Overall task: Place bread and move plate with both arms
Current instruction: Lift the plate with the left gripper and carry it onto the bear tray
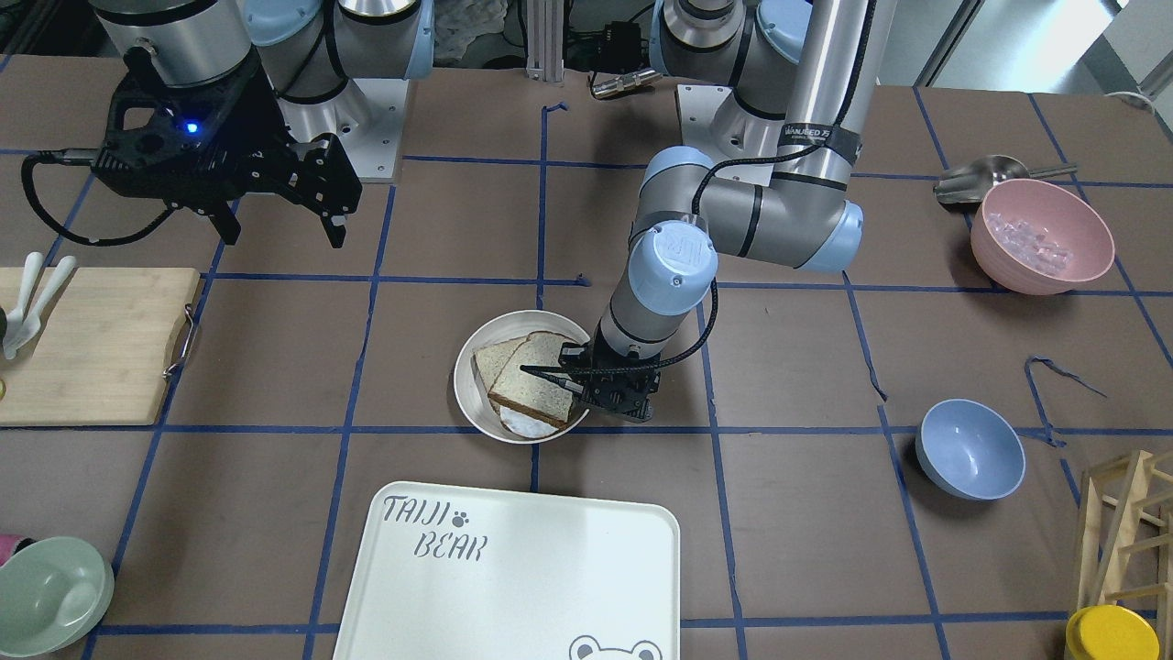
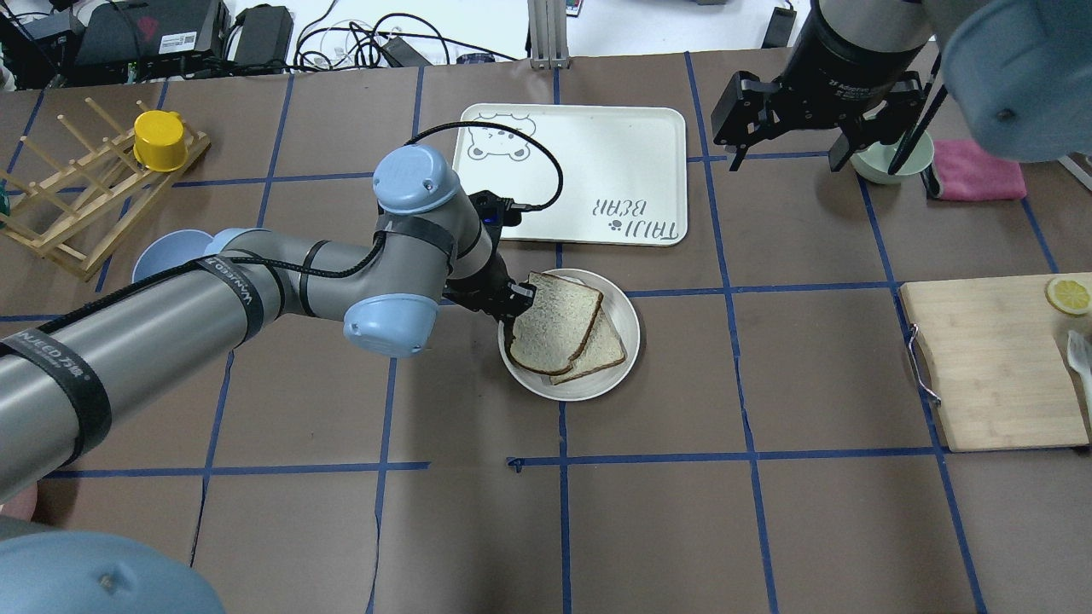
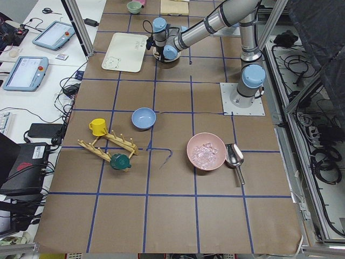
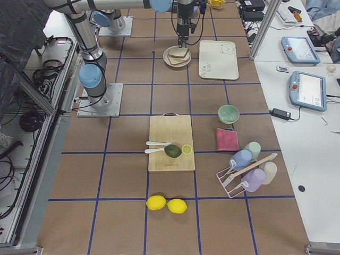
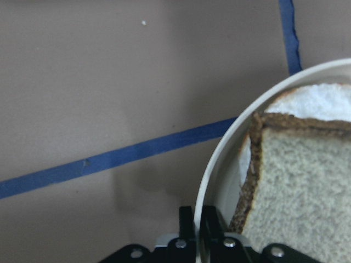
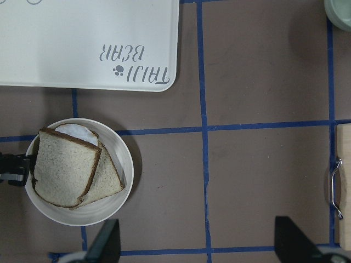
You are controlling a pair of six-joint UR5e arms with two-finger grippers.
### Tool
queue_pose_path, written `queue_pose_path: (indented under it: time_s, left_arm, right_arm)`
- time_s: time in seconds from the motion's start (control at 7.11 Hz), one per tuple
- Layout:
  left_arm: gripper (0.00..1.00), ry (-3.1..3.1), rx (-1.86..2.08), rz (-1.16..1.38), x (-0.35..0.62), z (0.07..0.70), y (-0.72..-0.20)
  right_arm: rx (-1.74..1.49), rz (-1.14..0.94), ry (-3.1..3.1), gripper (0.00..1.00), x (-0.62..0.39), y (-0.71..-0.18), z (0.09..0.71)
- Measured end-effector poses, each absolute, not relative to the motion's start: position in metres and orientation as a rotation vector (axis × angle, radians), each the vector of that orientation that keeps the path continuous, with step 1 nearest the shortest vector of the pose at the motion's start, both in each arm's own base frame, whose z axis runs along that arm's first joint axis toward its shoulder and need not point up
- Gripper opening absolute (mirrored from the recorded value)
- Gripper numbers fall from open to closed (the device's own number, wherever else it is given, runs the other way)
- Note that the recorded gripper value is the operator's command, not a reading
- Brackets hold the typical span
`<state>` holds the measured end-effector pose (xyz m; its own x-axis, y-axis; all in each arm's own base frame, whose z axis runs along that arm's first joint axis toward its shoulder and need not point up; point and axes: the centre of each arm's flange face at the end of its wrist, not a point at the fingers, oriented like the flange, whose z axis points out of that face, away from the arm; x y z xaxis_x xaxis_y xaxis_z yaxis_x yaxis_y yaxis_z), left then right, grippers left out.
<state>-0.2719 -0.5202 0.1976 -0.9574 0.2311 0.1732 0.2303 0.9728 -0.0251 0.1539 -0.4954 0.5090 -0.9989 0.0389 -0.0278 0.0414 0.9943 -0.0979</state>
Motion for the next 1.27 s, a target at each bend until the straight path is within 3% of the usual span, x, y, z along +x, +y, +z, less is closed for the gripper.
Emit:
queue_pose_path:
  time_s: [0.7,1.27]
  left_arm:
    - [0.0,-2.909,-0.308,0.048,-0.263,0.227,-0.544]
    - [0.0,-2.905,-0.294,-0.004,-0.264,0.297,-0.6]
  right_arm:
    - [0.058,-0.181,3.112,1.0,0.151,-0.498,0.511]
    - [0.082,-0.148,3.114,1.0,0.134,-0.504,0.505]
